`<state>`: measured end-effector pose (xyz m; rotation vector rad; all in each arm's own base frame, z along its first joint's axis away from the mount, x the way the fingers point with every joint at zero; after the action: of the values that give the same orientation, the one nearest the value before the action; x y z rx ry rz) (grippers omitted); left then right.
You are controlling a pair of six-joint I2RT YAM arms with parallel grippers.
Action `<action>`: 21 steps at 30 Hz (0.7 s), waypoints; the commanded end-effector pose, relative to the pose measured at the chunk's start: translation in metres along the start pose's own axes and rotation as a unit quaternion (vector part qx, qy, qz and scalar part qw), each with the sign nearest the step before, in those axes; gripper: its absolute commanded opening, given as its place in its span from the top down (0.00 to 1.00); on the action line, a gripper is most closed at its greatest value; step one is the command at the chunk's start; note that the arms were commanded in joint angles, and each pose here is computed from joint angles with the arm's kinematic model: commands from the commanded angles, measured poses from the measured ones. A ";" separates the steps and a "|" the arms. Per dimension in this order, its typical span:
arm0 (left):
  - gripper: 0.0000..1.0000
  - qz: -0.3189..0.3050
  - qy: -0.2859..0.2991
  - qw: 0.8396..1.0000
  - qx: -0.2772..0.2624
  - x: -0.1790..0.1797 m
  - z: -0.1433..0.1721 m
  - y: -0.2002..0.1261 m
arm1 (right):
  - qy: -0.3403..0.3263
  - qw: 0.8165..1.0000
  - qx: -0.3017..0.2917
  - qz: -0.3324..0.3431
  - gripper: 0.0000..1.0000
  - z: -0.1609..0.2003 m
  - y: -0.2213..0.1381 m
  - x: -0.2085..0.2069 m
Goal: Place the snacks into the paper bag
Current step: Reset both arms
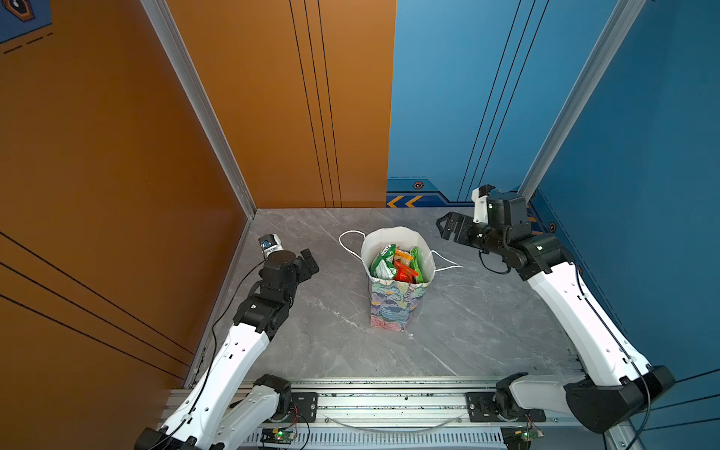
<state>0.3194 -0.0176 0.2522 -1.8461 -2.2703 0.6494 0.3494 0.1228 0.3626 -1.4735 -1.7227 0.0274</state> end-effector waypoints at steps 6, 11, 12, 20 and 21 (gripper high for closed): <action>0.02 -0.072 -0.023 0.996 -0.047 0.055 0.006 0.039 | 0.071 0.987 -0.127 0.070 0.00 -0.043 -0.029 -0.082; 0.02 -0.128 0.014 0.991 -0.034 0.073 0.026 0.055 | 0.108 0.974 -0.154 0.123 0.00 -0.040 -0.024 -0.139; 0.02 -0.135 0.024 0.990 -0.035 0.075 0.029 0.058 | 0.115 0.972 -0.158 0.134 0.00 -0.038 -0.022 -0.150; 0.02 -0.177 0.110 0.978 -0.027 0.085 0.047 0.082 | 0.103 0.961 -0.154 0.205 0.00 -0.016 0.009 -0.218; 0.02 -0.176 0.121 0.977 -0.026 0.084 0.049 0.086 | 0.091 0.960 -0.148 0.218 0.00 -0.011 0.013 -0.225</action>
<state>0.3517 0.0588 0.1537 -1.4380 -2.3733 0.4251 0.3459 -0.0522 0.2441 -1.9095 -1.2430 -0.1726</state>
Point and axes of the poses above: each gripper's point midway between its finger pads, its own y axis out along the fingers, its own x axis along the line the jaws close on, z = x × y, the point moved 1 cm from there along -y, back along the fingers, and after that the axes turned 11 degrees about y, right-handed, at the moved point
